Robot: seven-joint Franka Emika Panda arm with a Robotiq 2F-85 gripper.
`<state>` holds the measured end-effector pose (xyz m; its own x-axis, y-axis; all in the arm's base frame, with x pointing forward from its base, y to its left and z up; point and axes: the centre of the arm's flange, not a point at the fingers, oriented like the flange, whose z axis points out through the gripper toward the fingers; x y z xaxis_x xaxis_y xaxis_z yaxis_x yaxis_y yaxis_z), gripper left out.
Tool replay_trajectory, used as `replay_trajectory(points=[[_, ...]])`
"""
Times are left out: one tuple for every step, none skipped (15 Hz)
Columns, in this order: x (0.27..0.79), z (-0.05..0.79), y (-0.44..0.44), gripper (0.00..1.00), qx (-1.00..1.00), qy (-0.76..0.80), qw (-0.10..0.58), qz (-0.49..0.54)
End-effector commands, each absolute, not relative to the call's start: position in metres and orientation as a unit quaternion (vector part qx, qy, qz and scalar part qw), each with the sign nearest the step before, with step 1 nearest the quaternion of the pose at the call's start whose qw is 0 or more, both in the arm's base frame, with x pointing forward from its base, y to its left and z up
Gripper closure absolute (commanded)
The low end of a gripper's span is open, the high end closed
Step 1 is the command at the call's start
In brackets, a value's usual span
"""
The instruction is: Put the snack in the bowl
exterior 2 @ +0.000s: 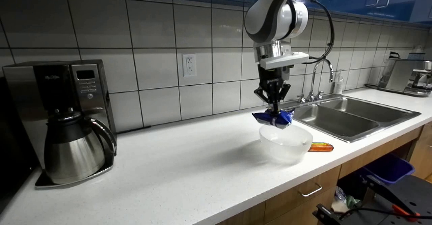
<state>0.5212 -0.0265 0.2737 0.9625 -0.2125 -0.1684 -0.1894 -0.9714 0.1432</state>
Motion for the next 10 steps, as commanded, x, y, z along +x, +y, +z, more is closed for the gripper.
replay_trajectory(points=[[0.529,0.258,-0.055,1.0,0.985,-0.116,0.073,-0.108],[0.53,0.249,-0.062,1.0,0.983,-0.123,0.075,-0.115],[0.531,0.24,-0.067,1.0,0.981,-0.129,0.077,-0.121],[0.534,0.23,-0.073,1.0,0.98,-0.134,0.08,-0.125],[0.536,0.221,-0.077,1.0,0.979,-0.137,0.081,-0.13],[0.54,0.212,-0.081,1.0,0.977,-0.14,0.084,-0.135],[0.544,0.203,-0.084,1.0,0.976,-0.143,0.086,-0.138],[0.547,0.195,-0.085,1.0,0.975,-0.144,0.089,-0.141],[0.549,0.189,-0.086,1.0,0.975,-0.145,0.092,-0.143],[0.552,0.182,-0.086,1.0,0.974,-0.145,0.094,-0.146]])
